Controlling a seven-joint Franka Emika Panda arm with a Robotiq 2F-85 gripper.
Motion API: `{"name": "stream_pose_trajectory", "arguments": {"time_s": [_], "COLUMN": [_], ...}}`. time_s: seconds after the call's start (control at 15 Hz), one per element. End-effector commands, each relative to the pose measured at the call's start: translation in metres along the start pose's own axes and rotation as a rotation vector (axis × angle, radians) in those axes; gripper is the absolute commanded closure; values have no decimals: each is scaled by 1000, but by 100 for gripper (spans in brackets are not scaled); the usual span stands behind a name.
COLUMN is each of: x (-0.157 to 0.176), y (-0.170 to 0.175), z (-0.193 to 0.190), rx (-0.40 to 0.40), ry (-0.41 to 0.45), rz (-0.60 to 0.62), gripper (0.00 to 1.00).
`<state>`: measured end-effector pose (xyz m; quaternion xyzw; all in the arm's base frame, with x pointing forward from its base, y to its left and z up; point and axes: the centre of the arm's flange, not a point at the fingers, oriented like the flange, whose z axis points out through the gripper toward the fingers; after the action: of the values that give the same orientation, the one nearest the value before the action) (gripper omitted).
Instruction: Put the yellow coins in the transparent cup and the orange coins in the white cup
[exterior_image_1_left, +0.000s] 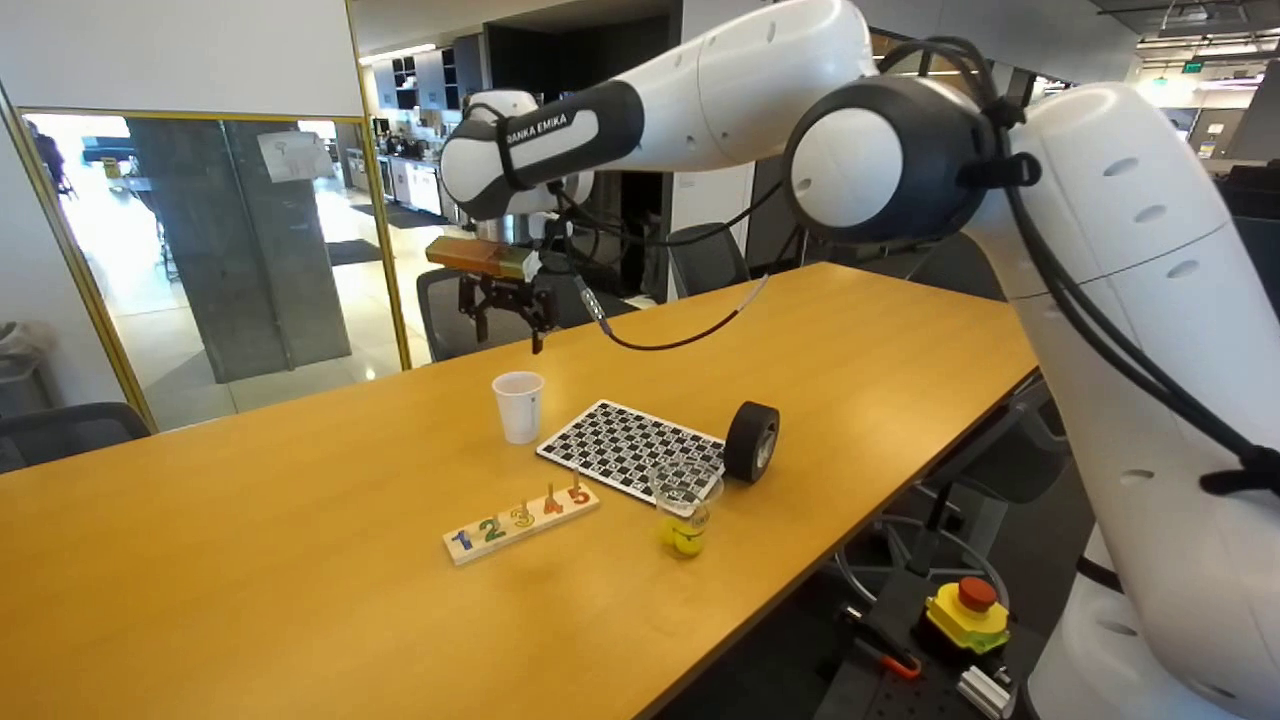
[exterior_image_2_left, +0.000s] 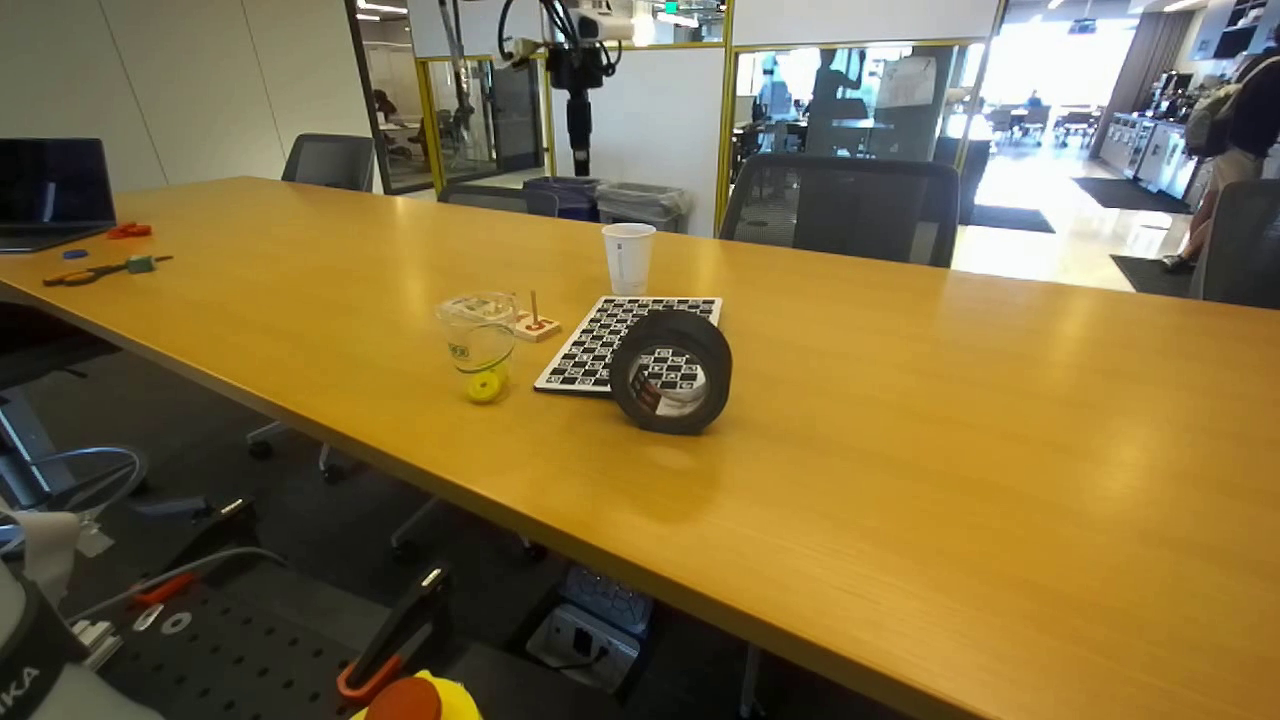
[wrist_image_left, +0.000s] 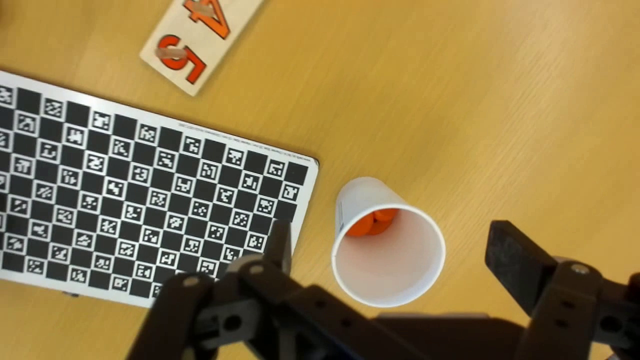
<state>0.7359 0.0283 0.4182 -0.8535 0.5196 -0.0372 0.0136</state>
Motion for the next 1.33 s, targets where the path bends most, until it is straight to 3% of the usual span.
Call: {"name": "stream_pose_trajectory", "arguments": {"time_s": [0.0,0.33,0.67,1.0,1.27], "x": [-38,-65,-94,-130,-139], "y": [65,133,210,290,347], "z": [-51,-89,-97,-79,-69], "rx": [-30,-69,-126,-147,-101], "ry": [-45,-88,-171,-177,-140], "rz": [-196,-471,-741,-862,-976], "gripper": [0,0,0,0,0]}}
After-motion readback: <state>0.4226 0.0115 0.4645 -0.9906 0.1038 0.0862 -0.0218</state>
